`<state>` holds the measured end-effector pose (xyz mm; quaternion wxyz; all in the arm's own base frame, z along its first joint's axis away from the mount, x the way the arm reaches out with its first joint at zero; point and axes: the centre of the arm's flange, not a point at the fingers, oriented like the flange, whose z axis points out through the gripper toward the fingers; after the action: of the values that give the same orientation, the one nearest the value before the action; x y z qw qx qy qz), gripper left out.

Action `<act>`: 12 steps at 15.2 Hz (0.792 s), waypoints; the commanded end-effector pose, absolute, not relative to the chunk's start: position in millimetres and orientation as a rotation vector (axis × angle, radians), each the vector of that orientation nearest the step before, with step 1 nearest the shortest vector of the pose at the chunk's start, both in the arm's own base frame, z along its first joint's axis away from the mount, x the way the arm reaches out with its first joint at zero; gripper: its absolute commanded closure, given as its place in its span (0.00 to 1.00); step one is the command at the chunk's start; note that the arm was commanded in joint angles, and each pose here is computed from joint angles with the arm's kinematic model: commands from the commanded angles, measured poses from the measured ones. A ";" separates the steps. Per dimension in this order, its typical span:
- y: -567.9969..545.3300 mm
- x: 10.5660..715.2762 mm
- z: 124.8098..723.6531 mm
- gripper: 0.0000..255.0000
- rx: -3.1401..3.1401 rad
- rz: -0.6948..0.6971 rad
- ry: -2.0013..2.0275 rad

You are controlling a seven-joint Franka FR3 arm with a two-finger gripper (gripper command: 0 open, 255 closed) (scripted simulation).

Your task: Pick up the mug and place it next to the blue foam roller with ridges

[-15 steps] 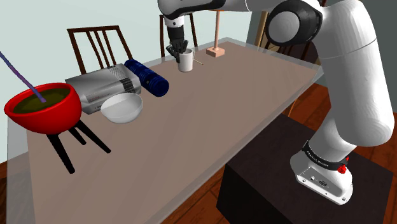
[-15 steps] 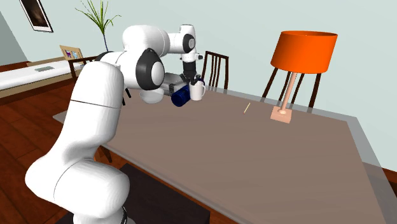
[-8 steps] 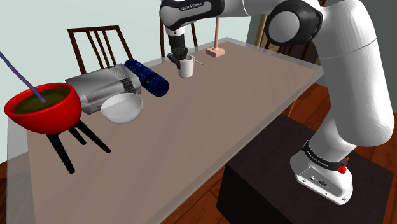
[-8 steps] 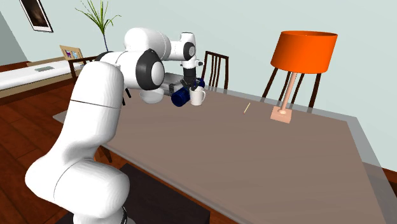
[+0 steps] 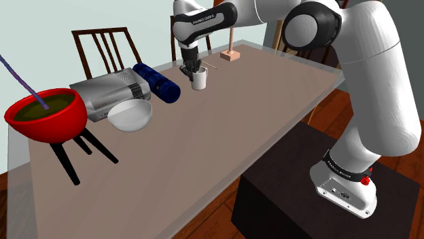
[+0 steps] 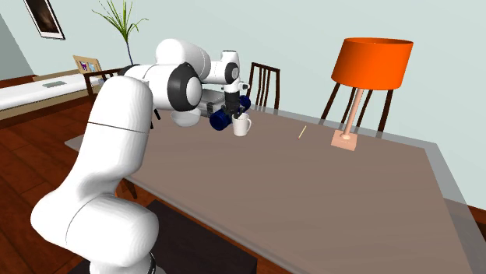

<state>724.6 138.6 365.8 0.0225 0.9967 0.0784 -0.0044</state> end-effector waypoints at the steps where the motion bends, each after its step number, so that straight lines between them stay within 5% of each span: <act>1: 137.8 724.4 355.8 1.00 3.087 -0.012 0.243; 12: 137.8 724.4 341.2 1.00 3.087 -0.012 0.243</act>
<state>724.4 137.8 341.0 0.0224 0.9967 0.0784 -0.0040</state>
